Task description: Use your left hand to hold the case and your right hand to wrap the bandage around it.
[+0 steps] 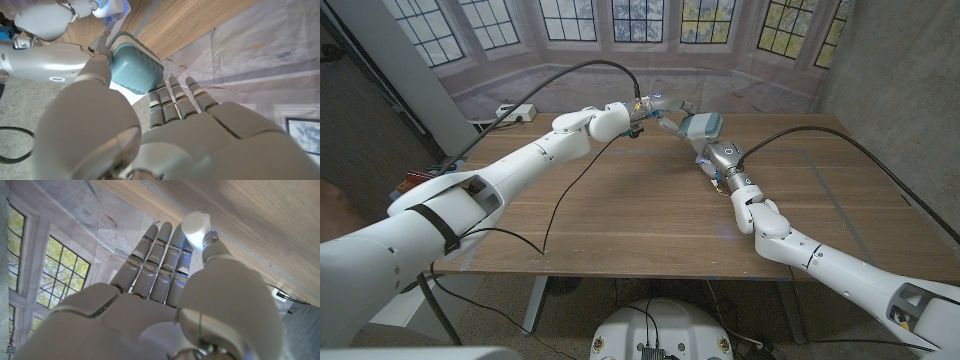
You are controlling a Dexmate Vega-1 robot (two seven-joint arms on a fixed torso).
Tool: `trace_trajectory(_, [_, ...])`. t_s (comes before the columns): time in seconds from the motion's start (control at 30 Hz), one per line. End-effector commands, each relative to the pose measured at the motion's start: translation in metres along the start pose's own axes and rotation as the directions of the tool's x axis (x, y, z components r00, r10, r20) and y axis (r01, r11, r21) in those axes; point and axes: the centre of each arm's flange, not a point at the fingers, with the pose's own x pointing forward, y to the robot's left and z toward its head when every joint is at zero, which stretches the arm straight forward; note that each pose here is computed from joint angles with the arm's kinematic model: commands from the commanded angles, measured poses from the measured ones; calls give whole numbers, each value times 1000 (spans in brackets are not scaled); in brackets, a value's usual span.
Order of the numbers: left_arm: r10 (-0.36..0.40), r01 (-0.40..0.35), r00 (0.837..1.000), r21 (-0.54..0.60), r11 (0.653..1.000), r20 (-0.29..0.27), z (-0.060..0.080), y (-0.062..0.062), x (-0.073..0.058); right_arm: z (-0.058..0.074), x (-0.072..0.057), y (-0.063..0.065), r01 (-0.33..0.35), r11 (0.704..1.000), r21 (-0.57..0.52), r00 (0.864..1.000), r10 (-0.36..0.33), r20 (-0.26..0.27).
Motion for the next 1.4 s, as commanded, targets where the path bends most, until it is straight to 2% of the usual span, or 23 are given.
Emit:
trace_trajectory(0.03, [-8,8,1000,-19,1000,-5,-1,-2,-4,-11,6,-2,9,1000,-13,1000,-9,-2])
trace_trajectory(0.27, [-12,12,1000,-23,1000,-14,-4,-3,-8,-13,10,-3,13,1000,-20,1000,-13,-3])
trace_trajectory(0.7, [-17,17,1000,-30,999,-14,-5,-3,-11,-13,13,-12,32,999,-32,1000,-32,1])
trace_trajectory(1.4, [-25,25,1000,-40,999,-10,-1,-6,-12,-15,17,-23,70,997,-27,998,-70,-2])
